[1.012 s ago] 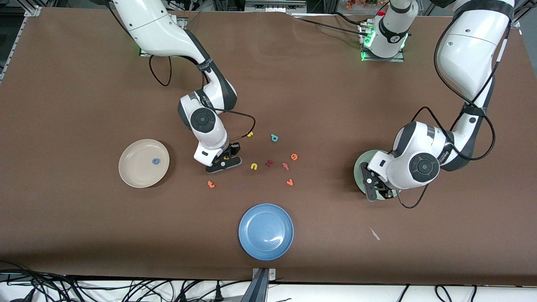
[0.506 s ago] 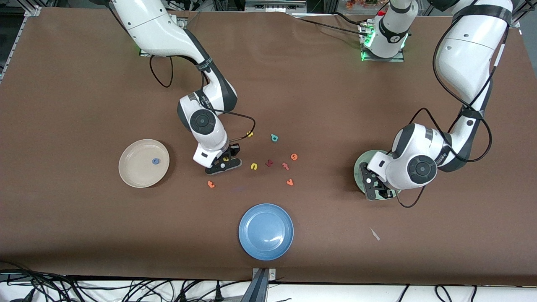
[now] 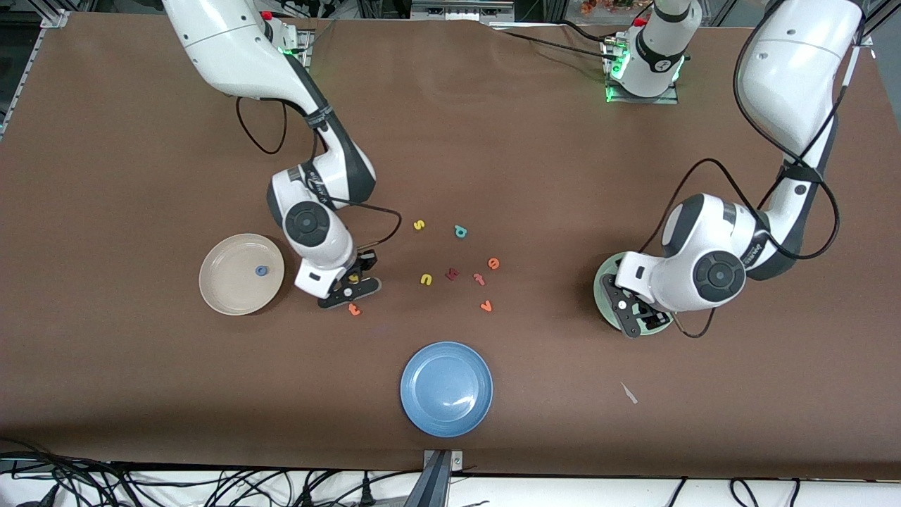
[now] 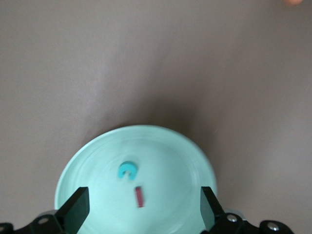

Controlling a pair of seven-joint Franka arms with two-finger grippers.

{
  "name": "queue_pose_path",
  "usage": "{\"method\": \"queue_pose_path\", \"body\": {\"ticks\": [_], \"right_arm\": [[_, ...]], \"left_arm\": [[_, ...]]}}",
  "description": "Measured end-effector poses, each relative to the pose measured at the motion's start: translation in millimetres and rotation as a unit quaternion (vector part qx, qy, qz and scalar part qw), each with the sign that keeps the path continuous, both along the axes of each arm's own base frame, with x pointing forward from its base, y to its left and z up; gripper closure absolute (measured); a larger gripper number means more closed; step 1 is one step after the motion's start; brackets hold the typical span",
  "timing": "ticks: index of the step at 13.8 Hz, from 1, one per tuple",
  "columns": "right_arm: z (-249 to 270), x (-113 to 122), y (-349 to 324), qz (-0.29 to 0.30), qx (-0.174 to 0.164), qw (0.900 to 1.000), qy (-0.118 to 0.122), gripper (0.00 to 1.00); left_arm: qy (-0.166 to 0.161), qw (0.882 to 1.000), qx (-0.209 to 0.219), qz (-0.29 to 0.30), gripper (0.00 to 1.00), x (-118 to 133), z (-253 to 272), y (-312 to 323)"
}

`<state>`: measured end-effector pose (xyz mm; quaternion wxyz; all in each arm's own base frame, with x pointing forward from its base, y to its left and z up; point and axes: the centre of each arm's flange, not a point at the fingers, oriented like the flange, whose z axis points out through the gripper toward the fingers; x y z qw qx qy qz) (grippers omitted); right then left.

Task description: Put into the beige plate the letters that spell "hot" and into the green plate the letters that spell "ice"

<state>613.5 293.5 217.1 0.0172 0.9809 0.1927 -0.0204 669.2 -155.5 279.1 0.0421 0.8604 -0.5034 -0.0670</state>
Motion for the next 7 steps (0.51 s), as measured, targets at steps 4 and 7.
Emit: {"method": "queue_pose_path", "body": {"ticks": [4, 7], "right_arm": [[11.7, 19.1, -53.3, 0.032, -0.026, 0.999, 0.009, 0.74], [16.2, 26.4, -73.7, 0.038, -0.033, 0.999, 0.008, 0.74]], "left_arm": [[0.018, 0.990, -0.004, 0.138, 0.00, -20.2, 16.7, -62.1], [0.015, 0.971, 0.005, 0.237, 0.00, -38.6, -1.9, -114.8]]}}
